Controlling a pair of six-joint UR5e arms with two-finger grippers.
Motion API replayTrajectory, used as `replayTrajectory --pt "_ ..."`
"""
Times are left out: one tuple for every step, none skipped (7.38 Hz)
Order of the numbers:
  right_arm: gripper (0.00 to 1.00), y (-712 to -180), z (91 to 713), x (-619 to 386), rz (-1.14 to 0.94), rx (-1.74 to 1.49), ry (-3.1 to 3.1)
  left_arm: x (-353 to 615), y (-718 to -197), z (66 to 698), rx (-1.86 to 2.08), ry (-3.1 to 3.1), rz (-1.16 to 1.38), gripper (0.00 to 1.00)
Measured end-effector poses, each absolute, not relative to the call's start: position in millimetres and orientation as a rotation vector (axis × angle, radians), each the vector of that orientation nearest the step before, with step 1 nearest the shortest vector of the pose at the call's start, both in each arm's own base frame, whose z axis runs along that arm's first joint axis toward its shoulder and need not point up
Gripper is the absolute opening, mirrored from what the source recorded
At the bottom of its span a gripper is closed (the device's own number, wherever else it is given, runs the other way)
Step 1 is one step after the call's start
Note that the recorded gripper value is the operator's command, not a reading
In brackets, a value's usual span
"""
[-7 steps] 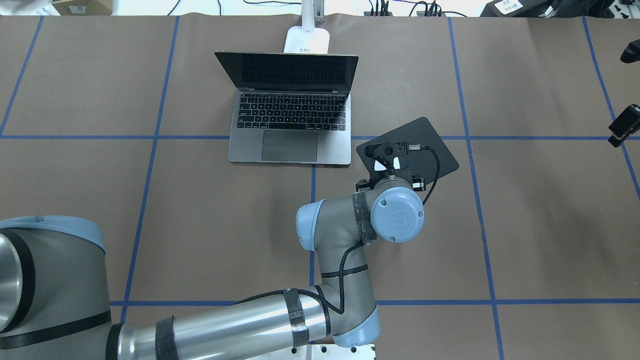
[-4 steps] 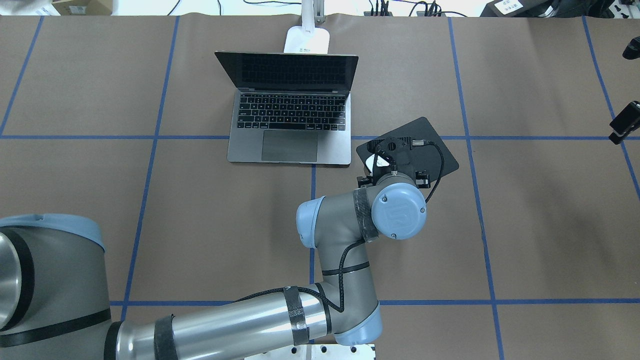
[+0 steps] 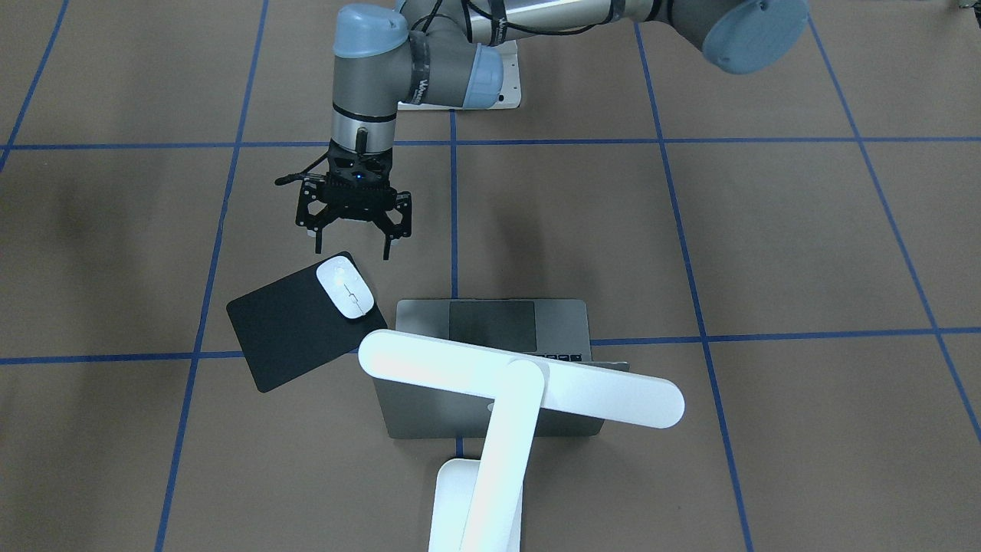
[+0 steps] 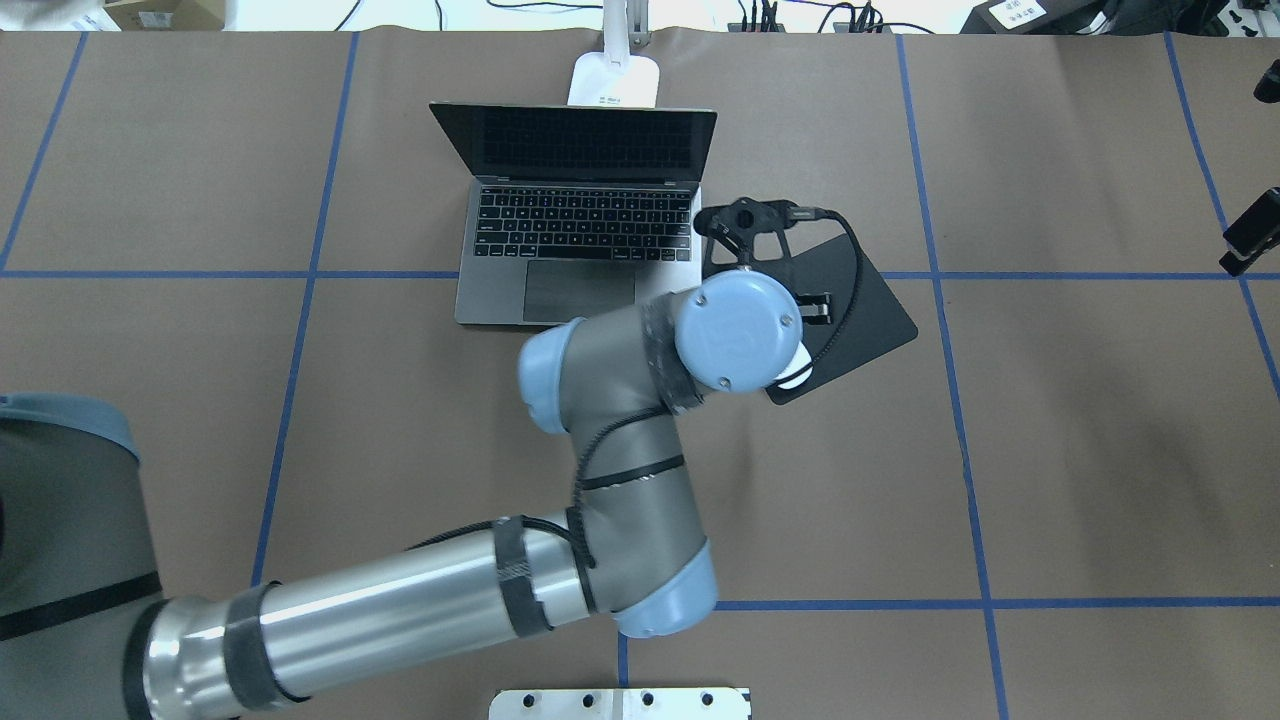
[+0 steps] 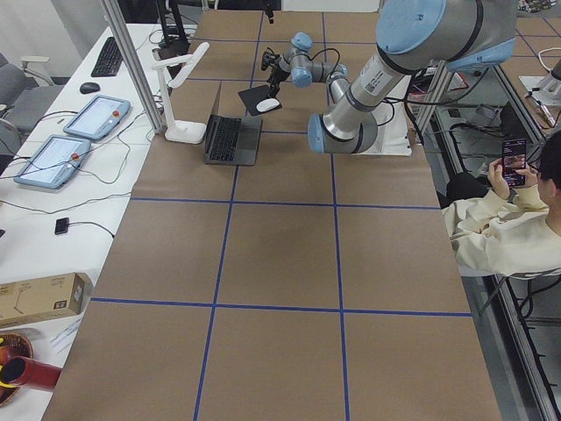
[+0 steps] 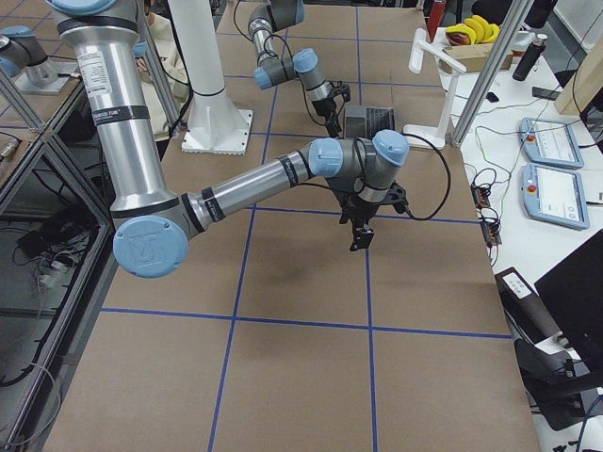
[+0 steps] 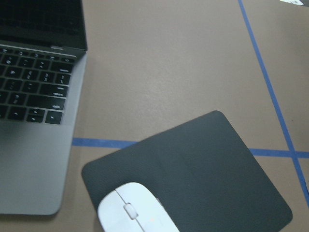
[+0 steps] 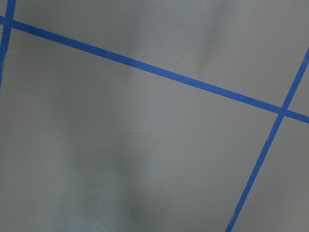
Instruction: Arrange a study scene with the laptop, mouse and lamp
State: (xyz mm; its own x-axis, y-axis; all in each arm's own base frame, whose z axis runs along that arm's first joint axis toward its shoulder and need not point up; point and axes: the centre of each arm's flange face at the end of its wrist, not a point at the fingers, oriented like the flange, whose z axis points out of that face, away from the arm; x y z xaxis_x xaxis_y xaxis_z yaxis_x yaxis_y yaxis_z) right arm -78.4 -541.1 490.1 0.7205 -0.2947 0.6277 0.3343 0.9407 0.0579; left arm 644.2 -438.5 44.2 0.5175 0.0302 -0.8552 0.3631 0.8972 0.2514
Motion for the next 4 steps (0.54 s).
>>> replayTrajectory --pt "1.0 -542 490 -77 -0.347 -0.059 -0.683 607 -446 47 0.399 1.003 -0.188 0.99" --pt "1.0 -542 489 -76 -0.346 -0.057 -0.684 574 -458 59 0.371 0.983 -0.17 0.99" --pt "1.0 -542 490 -74 -0.342 -0.056 -0.684 545 -475 79 0.349 0.958 -0.154 0.99" --pt "1.0 -542 490 -71 -0.337 -0.055 -0.684 515 -499 101 0.327 0.932 -0.132 0.99"
